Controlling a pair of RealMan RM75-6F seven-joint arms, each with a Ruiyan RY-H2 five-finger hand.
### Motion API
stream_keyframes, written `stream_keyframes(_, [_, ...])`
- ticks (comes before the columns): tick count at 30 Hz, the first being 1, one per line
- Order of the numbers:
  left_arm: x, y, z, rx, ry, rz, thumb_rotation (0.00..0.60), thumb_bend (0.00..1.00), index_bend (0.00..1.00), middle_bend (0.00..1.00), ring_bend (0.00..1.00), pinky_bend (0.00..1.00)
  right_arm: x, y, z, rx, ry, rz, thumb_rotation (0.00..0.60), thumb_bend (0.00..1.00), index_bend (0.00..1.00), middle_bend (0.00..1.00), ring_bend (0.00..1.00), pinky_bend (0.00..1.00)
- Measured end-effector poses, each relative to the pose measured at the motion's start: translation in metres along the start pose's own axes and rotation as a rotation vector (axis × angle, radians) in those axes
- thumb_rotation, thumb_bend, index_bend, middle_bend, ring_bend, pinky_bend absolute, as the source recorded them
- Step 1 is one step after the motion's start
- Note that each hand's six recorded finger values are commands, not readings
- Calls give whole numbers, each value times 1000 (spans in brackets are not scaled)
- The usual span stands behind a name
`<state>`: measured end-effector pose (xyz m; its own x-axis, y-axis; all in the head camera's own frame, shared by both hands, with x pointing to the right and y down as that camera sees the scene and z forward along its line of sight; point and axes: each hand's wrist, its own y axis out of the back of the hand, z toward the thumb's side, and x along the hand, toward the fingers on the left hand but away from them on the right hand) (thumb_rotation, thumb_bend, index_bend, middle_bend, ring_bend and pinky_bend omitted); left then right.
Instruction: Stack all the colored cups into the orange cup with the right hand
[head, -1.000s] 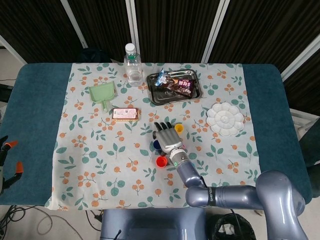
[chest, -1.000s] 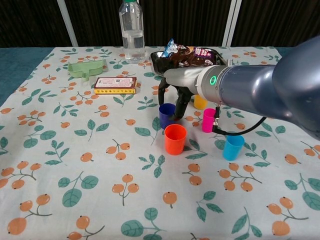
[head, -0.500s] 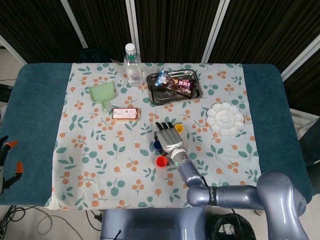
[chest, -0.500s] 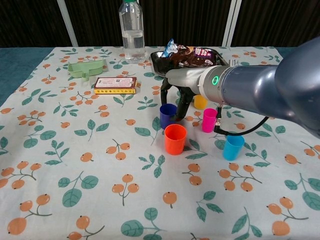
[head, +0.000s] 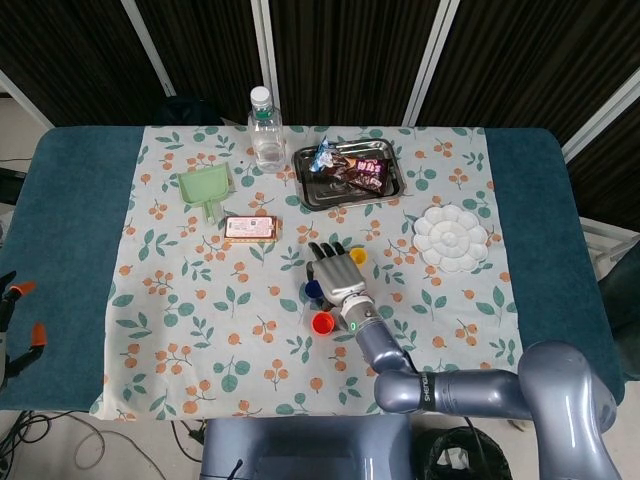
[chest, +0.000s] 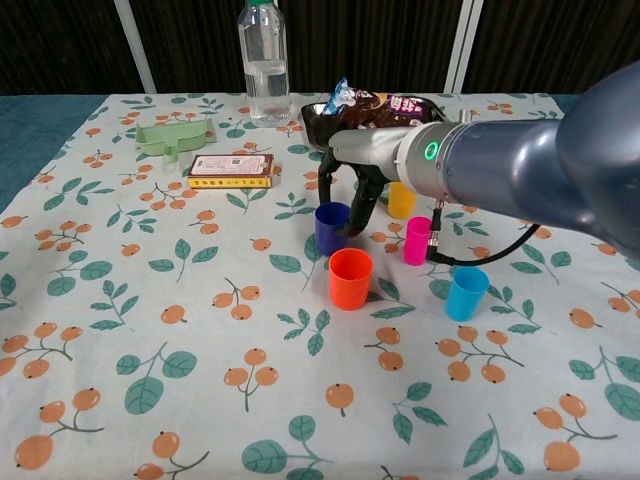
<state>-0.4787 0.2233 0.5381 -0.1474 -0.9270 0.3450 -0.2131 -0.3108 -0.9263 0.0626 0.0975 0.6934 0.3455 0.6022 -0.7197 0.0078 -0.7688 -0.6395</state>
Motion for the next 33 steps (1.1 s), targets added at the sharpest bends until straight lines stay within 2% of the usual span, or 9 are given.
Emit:
stream_keyframes(7, [0,0,1,2,-3,-2,600,463,222,62,0,51,15,25,1,10,38,-38,600,395,479,0,0,0])
stream_keyframes(14, [-1,0,0,5,-1,0,600,463,222,62,0,51,53,45,1,26,93,-63,600,395,479,0,0,1])
stream_keyframes(23, [-1,-1,1,13,-8,-1,600,463,222,62,0,51,99,39,-2,37,156,-92,600,395,479,0,0,0])
stream_keyframes(33, [0,0,0,14,-6,0,600,463,222,62,0,51,101,22,9,44,180,-99,600,395,479,0,0,0])
